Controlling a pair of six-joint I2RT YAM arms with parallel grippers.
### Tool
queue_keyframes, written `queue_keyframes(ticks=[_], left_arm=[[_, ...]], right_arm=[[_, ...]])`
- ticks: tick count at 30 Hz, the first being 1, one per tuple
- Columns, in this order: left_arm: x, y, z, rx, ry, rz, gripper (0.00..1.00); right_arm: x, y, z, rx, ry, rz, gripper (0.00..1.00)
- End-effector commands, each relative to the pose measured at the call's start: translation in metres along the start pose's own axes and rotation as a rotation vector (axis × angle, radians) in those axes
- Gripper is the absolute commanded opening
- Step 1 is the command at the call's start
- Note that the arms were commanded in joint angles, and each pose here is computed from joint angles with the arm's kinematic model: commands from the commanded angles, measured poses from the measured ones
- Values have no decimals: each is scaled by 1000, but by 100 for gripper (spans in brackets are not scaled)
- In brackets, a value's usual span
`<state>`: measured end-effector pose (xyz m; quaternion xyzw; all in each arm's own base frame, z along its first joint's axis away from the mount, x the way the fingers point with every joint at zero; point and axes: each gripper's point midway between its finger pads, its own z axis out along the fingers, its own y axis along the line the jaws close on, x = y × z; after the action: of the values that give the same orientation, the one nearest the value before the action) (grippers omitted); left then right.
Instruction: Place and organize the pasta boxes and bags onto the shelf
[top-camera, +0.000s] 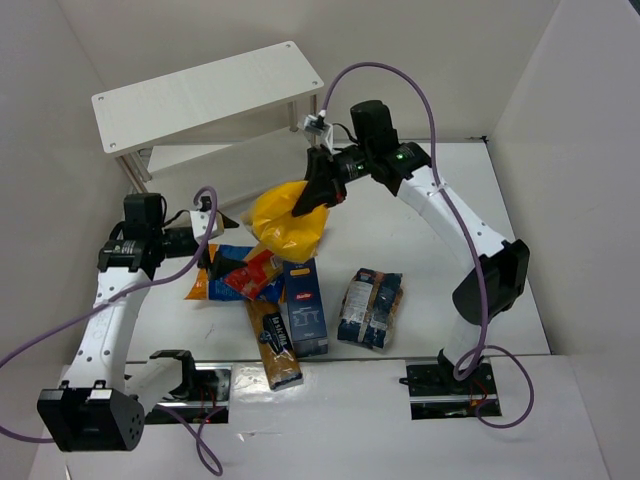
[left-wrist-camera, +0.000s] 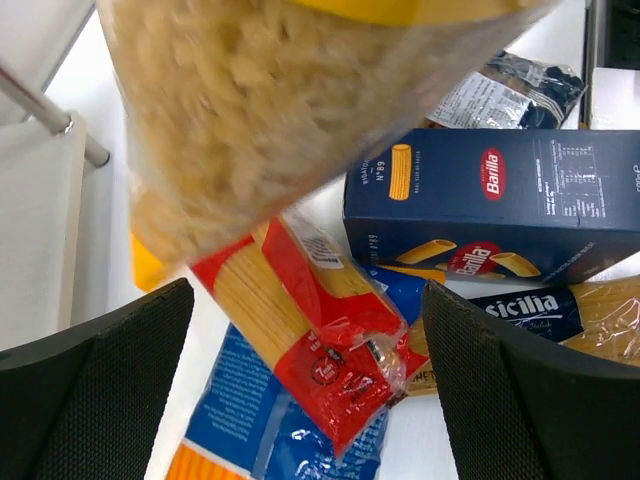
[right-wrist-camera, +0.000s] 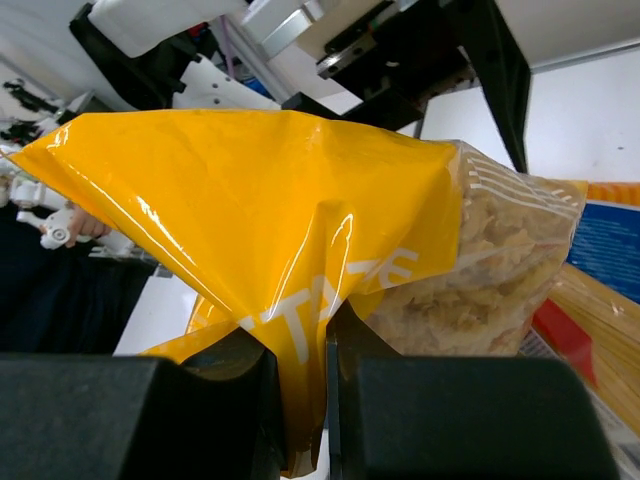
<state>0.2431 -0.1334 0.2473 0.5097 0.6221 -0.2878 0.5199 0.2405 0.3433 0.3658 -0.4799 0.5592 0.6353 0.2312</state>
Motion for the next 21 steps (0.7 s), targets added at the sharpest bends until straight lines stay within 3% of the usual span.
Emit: queue_keyframes(ticks=[1, 9, 21], left_arm=[[-13, -10, 7, 85, -97, 89, 100], [-19, 13, 4, 22, -76, 155, 100], [-38, -3, 9, 140, -188, 138, 100]], right_arm=[[-7, 49, 3, -268, 25, -79, 0], [0, 49, 12, -291, 43, -46, 0], [9, 50, 30, -334, 70, -22, 0]])
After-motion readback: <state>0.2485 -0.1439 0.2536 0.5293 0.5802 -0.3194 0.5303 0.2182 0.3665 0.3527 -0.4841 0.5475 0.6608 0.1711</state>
